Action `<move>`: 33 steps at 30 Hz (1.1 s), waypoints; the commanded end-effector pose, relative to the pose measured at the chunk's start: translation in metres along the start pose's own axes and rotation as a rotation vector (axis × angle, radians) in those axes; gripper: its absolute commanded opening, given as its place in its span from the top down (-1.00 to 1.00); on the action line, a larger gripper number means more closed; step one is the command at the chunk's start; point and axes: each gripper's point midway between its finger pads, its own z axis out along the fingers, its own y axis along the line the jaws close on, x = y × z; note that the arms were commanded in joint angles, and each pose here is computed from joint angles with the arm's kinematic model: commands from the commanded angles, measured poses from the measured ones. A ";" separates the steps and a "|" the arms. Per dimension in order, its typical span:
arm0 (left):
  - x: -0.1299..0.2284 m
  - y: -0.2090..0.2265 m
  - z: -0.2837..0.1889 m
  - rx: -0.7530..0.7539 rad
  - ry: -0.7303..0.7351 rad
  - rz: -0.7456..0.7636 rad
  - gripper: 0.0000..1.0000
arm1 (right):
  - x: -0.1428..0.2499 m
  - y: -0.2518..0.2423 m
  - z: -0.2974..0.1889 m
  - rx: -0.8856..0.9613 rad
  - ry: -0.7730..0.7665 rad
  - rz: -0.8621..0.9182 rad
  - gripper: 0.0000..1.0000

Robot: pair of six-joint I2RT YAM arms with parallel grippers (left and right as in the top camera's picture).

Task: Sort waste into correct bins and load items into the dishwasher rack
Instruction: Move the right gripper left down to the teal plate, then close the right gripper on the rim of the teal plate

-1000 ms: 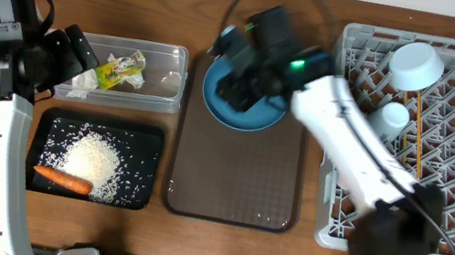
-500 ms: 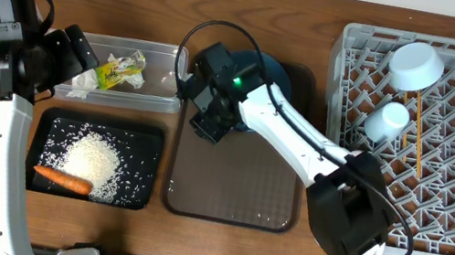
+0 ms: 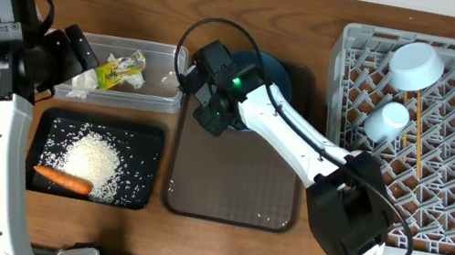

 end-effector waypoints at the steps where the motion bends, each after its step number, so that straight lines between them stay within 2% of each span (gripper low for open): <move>1: -0.004 0.001 -0.007 0.001 -0.022 0.002 -0.96 | 0.010 0.000 0.016 0.008 0.044 -0.008 0.16; 6: -0.004 0.001 -0.007 0.001 -0.022 0.002 -0.96 | 0.022 0.001 0.039 -0.006 0.097 0.016 0.17; 8: -0.004 0.001 -0.007 0.001 -0.022 0.002 -0.96 | 0.026 0.001 0.043 -0.008 0.111 0.025 0.30; 11: -0.004 0.001 -0.007 0.001 -0.021 0.002 -0.96 | 0.026 0.001 0.043 -0.008 0.111 0.024 0.62; 12: -0.004 0.001 -0.007 0.001 -0.022 0.002 -0.96 | 0.025 0.000 0.043 -0.007 0.109 0.024 0.64; 24: -0.004 0.001 -0.007 0.000 -0.021 0.002 -0.96 | 0.018 -0.008 0.026 0.043 0.092 0.020 0.57; 33: -0.004 0.001 -0.007 0.001 -0.022 0.002 -0.96 | 0.016 -0.011 0.023 0.047 0.081 0.025 0.60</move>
